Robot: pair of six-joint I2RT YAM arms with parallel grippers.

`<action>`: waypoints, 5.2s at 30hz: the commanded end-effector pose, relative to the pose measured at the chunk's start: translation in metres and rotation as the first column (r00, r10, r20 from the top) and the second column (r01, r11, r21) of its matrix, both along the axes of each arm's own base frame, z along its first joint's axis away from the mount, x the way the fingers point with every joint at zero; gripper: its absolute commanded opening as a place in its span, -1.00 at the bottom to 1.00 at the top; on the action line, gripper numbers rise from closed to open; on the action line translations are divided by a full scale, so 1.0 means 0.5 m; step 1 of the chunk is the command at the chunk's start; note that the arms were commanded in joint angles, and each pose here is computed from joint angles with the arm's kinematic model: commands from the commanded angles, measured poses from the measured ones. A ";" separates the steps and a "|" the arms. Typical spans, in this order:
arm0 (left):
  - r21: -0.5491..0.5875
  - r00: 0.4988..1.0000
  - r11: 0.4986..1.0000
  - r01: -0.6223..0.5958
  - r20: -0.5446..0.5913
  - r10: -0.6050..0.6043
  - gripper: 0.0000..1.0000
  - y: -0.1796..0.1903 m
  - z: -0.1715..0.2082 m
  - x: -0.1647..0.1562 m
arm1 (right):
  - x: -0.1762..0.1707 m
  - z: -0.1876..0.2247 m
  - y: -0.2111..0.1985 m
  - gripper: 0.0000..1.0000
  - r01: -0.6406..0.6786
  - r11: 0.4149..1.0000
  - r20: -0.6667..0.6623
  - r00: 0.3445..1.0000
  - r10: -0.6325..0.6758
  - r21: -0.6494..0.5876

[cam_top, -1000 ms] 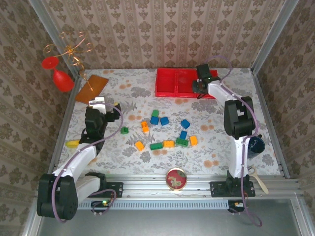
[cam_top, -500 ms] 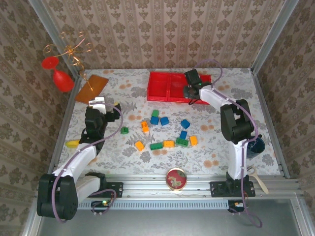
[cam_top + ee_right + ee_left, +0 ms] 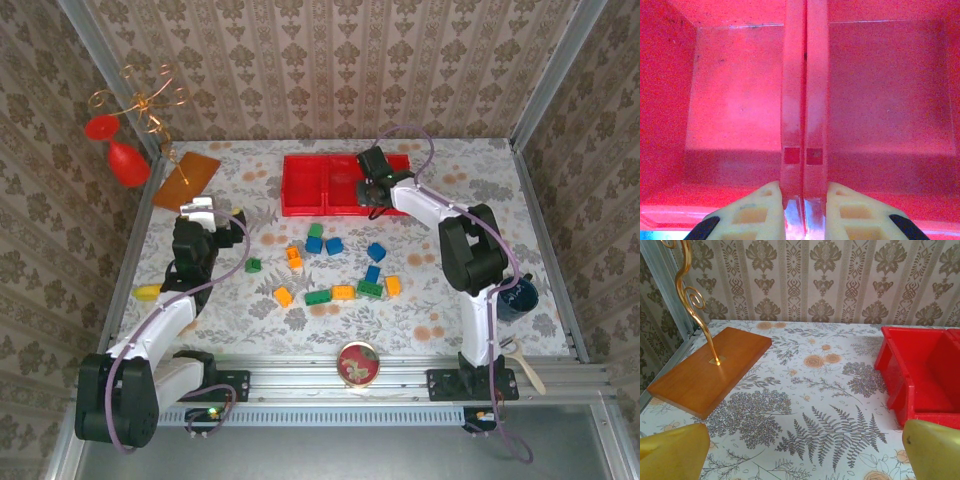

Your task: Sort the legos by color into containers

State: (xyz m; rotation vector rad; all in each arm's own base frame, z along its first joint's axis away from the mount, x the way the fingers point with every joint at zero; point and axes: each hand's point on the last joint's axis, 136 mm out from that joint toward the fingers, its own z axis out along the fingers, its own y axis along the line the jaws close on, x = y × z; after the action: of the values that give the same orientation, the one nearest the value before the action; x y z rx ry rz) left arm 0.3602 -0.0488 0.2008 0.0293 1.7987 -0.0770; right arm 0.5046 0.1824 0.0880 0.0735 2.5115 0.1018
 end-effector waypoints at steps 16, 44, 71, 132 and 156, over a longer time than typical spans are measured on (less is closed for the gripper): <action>-0.027 1.000 0.999 -0.017 0.017 0.017 1.00 0.004 0.013 -0.002 | -0.011 -0.019 0.039 -0.42 -0.005 0.999 -0.071 0.997 0.007 0.034; -0.158 0.953 0.967 -0.202 -0.261 0.156 1.00 0.080 -0.022 -0.068 | -0.176 0.123 -0.086 0.51 0.076 0.996 0.021 0.997 -0.075 -0.048; -0.032 0.687 0.999 -0.009 -0.727 -0.017 0.81 -0.095 -0.282 -0.095 | -0.433 0.052 -0.199 1.00 0.240 0.970 -0.026 0.971 -0.239 0.035; -0.009 0.600 0.999 0.034 -0.800 -0.027 -0.19 -0.153 -0.347 -0.090 | -0.406 0.075 -0.204 1.00 0.276 0.961 0.009 0.961 -0.276 0.021; -0.116 0.685 0.991 0.068 -0.716 -0.131 -0.19 -0.200 -0.269 -0.038 | -0.404 0.082 -0.206 1.00 0.277 0.960 0.022 0.960 -0.278 0.023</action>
State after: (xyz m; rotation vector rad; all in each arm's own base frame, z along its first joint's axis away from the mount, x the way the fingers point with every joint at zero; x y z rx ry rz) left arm 0.3230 -0.1343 0.0335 0.0464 2.6930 -0.1916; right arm 0.2982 0.0829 0.1180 0.4061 2.4854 0.0395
